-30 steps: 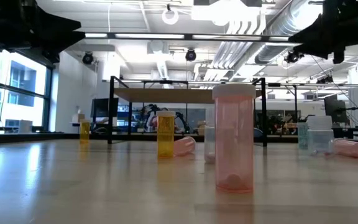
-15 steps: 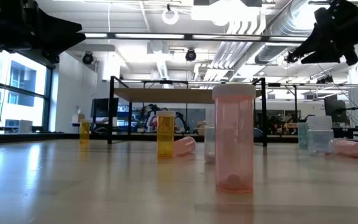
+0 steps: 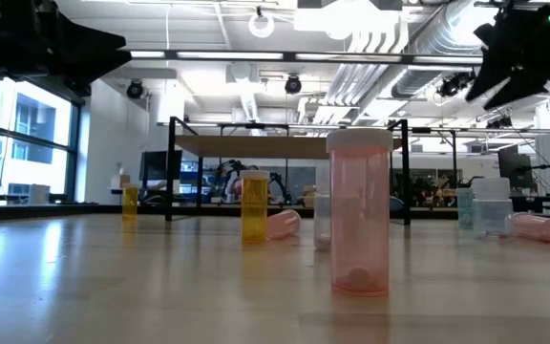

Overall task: Pick and place medicine bottles onto shelf by color
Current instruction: Put the top blue pill bottle on the shelf

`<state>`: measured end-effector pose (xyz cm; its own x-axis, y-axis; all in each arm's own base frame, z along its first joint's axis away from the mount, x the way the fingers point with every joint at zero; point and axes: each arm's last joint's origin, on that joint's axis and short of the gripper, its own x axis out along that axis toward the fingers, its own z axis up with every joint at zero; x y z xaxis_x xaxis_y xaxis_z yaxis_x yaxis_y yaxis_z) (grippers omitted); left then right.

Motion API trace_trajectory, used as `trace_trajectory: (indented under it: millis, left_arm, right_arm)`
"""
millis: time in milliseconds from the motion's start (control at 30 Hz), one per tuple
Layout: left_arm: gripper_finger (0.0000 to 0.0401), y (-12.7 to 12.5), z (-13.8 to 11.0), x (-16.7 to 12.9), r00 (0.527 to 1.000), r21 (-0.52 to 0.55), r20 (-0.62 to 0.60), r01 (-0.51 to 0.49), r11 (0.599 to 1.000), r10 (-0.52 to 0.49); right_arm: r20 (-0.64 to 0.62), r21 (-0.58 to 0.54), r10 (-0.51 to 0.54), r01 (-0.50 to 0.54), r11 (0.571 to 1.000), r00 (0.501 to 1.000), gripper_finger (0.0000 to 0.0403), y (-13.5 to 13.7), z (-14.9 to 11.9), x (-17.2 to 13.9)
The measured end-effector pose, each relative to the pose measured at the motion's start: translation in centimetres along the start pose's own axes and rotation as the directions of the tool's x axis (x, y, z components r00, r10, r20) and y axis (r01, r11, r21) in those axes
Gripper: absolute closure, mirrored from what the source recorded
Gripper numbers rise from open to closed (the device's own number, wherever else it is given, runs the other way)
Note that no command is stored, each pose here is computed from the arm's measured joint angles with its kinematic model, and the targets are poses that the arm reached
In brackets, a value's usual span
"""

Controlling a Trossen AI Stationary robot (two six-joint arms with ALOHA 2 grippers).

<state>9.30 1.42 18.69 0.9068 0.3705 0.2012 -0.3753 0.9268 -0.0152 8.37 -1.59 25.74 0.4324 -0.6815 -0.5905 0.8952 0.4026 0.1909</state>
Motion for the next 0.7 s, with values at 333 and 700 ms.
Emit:
trace_trajectory:
  millis: [333, 700]
  left_arm:
    - [0.0222, 0.0, 0.0, 0.0, 1.000, -0.049, -0.001, 0.006, 0.999, -0.006]
    - [0.0222, 0.0, -0.2, 0.0, 1.000, -0.049, -0.017, 0.008, 0.999, -0.009]
  right_arm:
    - [-0.109, 0.038, -0.070, 0.075, 0.996, 0.992, 0.0197, -0.3, -2.4, 3.0]
    - [-0.131, 0.058, -0.062, 0.070, 0.996, 0.989, 0.0197, -0.2, -4.2, 5.0]
